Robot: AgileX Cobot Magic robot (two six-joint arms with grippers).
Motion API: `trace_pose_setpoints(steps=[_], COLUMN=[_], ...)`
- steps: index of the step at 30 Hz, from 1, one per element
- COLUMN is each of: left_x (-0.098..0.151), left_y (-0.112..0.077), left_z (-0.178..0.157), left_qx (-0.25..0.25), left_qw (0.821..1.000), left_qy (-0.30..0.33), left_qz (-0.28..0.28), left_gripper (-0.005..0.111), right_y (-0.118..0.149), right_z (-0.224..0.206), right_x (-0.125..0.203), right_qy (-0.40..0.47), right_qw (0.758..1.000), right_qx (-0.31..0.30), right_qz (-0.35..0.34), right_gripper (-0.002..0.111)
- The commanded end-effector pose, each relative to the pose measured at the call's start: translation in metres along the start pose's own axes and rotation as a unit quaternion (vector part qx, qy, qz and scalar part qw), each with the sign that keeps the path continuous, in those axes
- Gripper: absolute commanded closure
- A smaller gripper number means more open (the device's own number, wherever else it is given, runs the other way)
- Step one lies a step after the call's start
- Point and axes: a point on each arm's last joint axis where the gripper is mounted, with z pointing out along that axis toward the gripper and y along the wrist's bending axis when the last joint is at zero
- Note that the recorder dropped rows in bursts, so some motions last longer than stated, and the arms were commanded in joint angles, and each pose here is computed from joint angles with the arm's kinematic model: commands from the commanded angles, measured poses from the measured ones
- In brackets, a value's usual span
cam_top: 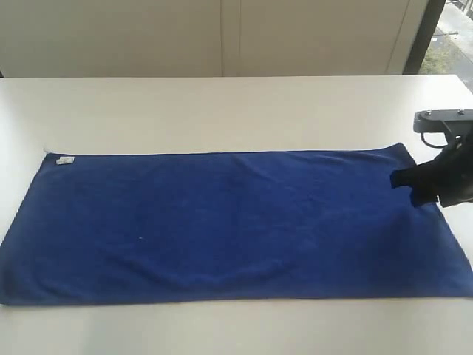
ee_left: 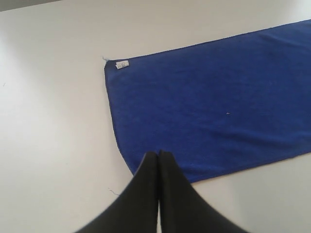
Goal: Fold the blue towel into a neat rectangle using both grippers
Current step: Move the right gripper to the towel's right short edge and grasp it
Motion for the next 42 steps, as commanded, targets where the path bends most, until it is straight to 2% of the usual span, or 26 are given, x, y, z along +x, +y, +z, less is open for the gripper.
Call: trace_pose_setpoints(steps=[1, 6, 11, 18, 24, 31, 42], left_x=[0.002, 0.002, 0.002, 0.002, 0.002, 0.002, 0.002], left_y=[-0.002, -0.002, -0.002, -0.002, -0.002, -0.002, -0.002], left_z=[0.000, 0.000, 0.000, 0.000, 0.000, 0.000, 0.000], left_qx=[0.006, 0.006, 0.006, 0.006, 0.006, 0.006, 0.006], left_qw=[1.000, 1.000, 1.000, 1.000, 1.000, 1.000, 1.000], left_qy=[0.000, 0.000, 0.000, 0.000, 0.000, 0.000, 0.000], left_qz=[-0.006, -0.006, -0.006, -0.006, -0.006, -0.006, -0.006], left_gripper=[0.107, 0.107, 0.107, 0.107, 0.107, 0.107, 0.107], right_y=[-0.003, -0.013, -0.013, -0.012, -0.012, -0.015, -0.059], right_z=[0.003, 0.017, 0.024, 0.025, 0.025, 0.025, 0.017], right_x=[-0.008, -0.004, -0.001, 0.007, 0.006, 0.005, 0.009], right_qy=[0.015, 0.052, 0.066, 0.103, 0.102, 0.095, 0.083], right_qw=[1.000, 0.999, 0.998, 0.995, 0.995, 0.995, 0.992], right_qx=[0.002, 0.003, 0.001, -0.003, -0.003, 0.000, 0.037], right_qz=[-0.007, 0.009, 0.009, 0.007, 0.007, 0.012, 0.083], right_gripper=[0.059, 0.059, 0.060, 0.086, 0.108, 0.108, 0.108])
